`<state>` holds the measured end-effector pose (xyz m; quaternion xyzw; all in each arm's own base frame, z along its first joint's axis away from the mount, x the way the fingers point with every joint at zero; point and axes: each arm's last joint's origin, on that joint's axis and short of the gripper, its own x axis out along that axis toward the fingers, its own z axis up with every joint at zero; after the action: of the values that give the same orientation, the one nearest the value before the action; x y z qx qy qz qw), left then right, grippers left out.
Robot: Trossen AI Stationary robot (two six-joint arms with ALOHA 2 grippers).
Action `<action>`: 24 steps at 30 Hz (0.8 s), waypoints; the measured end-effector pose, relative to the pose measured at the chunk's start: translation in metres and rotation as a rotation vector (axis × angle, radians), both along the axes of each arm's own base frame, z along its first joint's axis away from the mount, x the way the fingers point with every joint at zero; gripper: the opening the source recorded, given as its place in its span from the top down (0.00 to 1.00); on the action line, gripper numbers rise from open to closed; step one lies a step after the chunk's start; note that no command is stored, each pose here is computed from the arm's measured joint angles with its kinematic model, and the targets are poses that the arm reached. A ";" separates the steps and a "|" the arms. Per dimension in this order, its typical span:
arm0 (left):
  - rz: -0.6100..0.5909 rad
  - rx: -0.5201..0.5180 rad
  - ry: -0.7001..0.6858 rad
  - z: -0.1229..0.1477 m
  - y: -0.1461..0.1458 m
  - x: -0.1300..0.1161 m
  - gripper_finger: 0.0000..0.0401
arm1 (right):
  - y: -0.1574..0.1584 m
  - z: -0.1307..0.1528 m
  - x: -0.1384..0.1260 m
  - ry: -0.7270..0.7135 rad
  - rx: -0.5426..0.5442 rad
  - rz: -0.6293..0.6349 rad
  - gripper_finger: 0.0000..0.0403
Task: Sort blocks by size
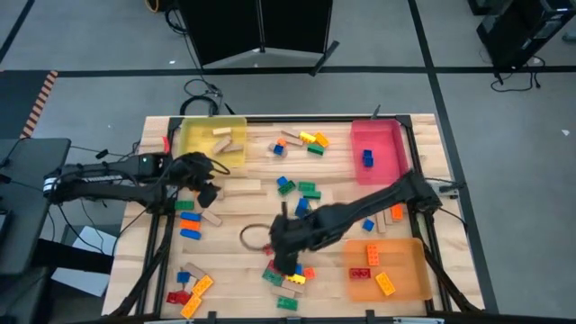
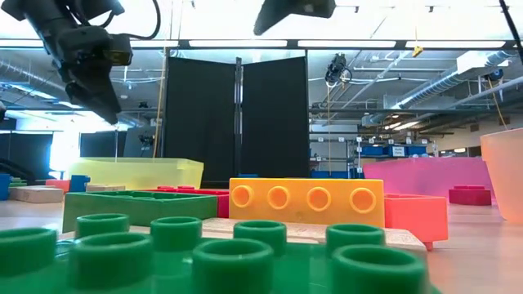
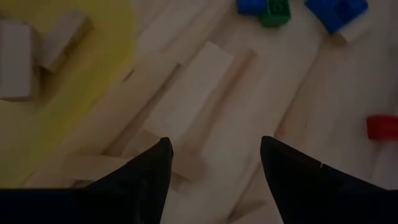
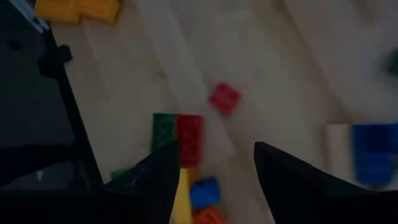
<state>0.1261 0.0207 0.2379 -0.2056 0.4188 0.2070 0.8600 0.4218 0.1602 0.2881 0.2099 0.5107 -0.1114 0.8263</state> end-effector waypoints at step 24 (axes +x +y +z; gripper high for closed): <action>-0.173 0.013 0.015 -0.001 -0.019 0.001 0.37 | 0.022 -0.127 0.043 0.313 0.110 -0.067 0.37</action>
<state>0.1269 0.0018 0.2373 -0.1613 0.4401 0.1364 0.8727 0.4652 0.1822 0.1610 0.2516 0.6313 -0.1421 0.7197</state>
